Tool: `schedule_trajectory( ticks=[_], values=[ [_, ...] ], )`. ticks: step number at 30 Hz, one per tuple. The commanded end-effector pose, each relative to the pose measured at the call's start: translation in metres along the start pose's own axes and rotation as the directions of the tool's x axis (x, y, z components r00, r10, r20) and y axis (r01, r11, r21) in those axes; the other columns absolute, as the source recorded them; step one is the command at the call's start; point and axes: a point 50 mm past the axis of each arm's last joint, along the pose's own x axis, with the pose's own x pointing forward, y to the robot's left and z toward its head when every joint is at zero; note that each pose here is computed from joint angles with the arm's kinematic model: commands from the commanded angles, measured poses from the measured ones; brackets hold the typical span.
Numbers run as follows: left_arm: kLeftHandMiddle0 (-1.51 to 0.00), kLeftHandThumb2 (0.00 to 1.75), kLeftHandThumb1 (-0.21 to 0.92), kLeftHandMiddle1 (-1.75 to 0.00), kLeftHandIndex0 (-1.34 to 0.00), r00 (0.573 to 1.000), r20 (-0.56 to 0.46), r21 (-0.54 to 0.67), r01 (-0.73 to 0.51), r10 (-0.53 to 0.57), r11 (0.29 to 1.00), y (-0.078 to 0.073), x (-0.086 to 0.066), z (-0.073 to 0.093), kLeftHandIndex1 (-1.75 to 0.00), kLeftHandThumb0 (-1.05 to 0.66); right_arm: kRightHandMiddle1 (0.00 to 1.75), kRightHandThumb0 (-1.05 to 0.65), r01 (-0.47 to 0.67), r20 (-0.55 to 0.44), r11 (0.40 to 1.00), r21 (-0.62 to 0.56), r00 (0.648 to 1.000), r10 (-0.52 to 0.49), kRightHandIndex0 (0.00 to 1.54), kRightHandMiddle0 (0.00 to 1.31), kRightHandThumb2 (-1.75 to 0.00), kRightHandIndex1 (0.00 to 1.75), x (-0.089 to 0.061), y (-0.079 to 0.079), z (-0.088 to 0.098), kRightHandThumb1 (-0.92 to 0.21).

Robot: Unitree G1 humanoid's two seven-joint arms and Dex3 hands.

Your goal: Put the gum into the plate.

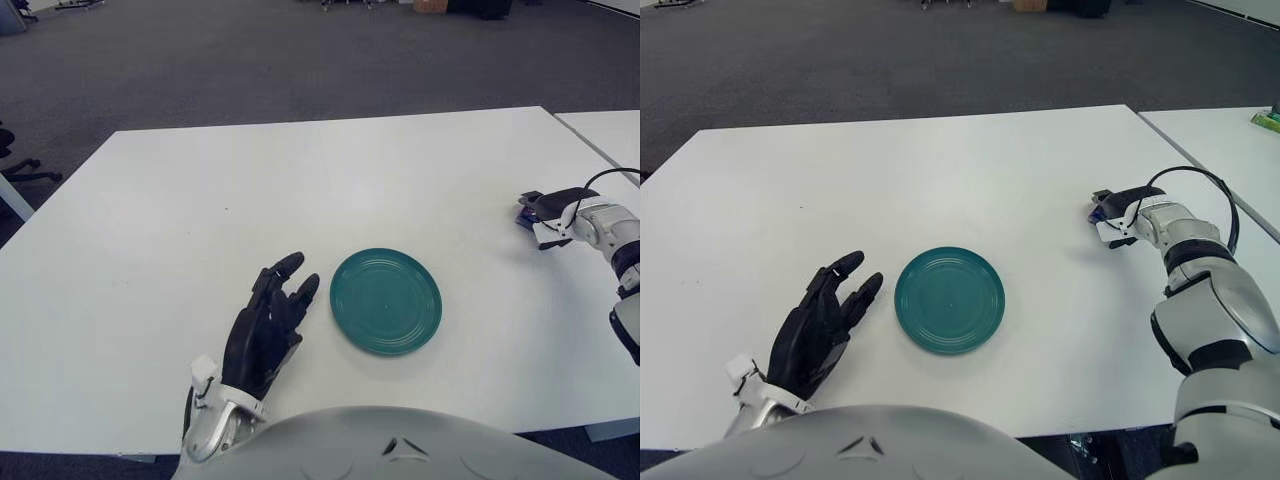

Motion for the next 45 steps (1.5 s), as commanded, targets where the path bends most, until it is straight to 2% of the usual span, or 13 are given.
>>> schedule_trajectory(
  ticks=[1,8,11,12,13,14,15,17,19,22,23,29,45],
  values=[
    [-0.46,0.9,0.92,-0.13,0.0,1.0,0.01,0.003,0.013,-0.013,1.0,0.001,-0.004,0.006,-0.78,-0.86,0.43,-0.69,-0.084,0.042,0.996,-0.028,0.996,0.085,0.28,0.0,-0.18,0.01,0.004,0.032,0.023,-0.8],
    [-0.46,0.9,0.92,-0.13,0.0,1.0,0.01,0.003,0.013,-0.013,1.0,0.005,-0.008,0.01,-0.78,-0.86,0.49,-0.67,-0.045,0.047,0.999,-0.022,0.998,0.046,0.36,0.0,-0.18,0.05,0.004,0.039,0.027,-0.76],
    [-0.46,0.9,0.92,-0.13,0.0,1.0,0.01,0.003,0.013,-0.013,1.0,0.007,-0.009,0.011,-0.78,-0.86,0.64,-0.68,-0.002,0.054,0.999,-0.042,0.999,0.005,0.55,0.0,-0.21,0.19,0.004,0.04,0.028,-0.75],
    [-0.46,0.9,0.92,-0.13,0.0,1.0,0.011,0.004,0.013,-0.013,1.0,0.008,-0.01,0.012,-0.78,-0.86,0.81,-0.68,0.006,0.051,0.999,-0.048,0.999,-0.003,0.51,0.0,-0.22,0.61,0.004,0.04,0.028,-0.75],
    [-0.46,0.9,0.92,-0.13,0.0,1.0,0.011,0.004,0.012,-0.012,1.0,0.009,-0.01,0.012,-0.78,-0.86,0.87,-0.68,0.02,0.053,0.998,-0.064,0.998,-0.017,0.47,0.0,-0.23,0.79,0.004,0.041,0.028,-0.75],
    [-0.46,0.9,0.92,-0.13,0.0,1.0,0.011,0.004,0.012,-0.012,1.0,0.009,-0.01,0.012,-0.78,-0.86,1.15,-0.68,0.029,0.055,0.997,-0.074,0.998,-0.025,0.44,0.03,-0.24,1.11,0.003,0.042,0.028,-0.75],
    [-0.46,0.9,0.92,-0.13,0.0,1.0,0.011,0.004,0.012,-0.012,1.0,0.01,-0.01,0.013,-0.78,-0.86,1.34,-0.68,0.039,0.059,0.996,-0.086,0.998,-0.034,0.42,0.04,-0.25,1.34,0.003,0.042,0.028,-0.76],
    [-0.46,0.9,0.92,-0.13,0.0,1.0,0.011,0.004,0.012,-0.012,1.0,0.011,-0.01,0.013,-0.78,-0.86,1.54,-0.66,0.055,0.064,0.994,-0.097,0.997,-0.048,0.42,0.12,-0.27,1.54,0.003,0.043,0.029,-0.77],
    [-0.46,0.9,0.92,-0.13,0.0,1.0,0.011,0.004,0.013,-0.013,1.0,0.012,-0.009,0.013,-0.78,-0.86,1.62,-0.52,0.069,0.068,0.993,-0.097,0.996,-0.062,0.45,0.34,-0.68,1.66,0.003,0.044,0.03,-0.63],
    [-0.46,0.9,0.92,-0.13,0.0,1.0,0.011,0.003,0.013,-0.013,1.0,0.013,-0.008,0.014,-0.78,-0.86,1.69,-0.46,0.087,0.074,0.993,-0.081,0.994,-0.081,0.48,0.41,-0.9,1.71,0.003,0.045,0.031,-0.56],
    [-0.46,0.9,0.92,-0.13,0.0,1.0,0.011,0.003,0.013,-0.013,1.0,0.014,-0.006,0.014,-0.78,-0.86,1.74,-0.43,0.093,0.074,0.995,-0.045,0.993,-0.089,0.51,0.45,-1.03,1.74,0.003,0.044,0.031,-0.52],
    [-0.46,0.9,0.92,-0.12,0.0,1.0,0.011,0.003,0.013,-0.013,1.0,0.016,-0.002,0.013,-0.78,-0.86,1.75,-0.42,0.103,0.075,0.994,0.043,0.992,-0.106,0.64,0.46,-1.05,1.75,0.004,0.041,0.035,-0.51],
    [-0.46,0.9,0.92,-0.12,0.0,1.0,0.009,0.002,0.014,-0.014,1.0,0.018,0.008,0.01,-0.78,-0.86,1.75,-0.44,0.128,0.065,0.982,0.142,0.988,-0.138,0.73,0.5,-1.12,1.75,0.004,0.04,0.04,-0.46]
  ],
)
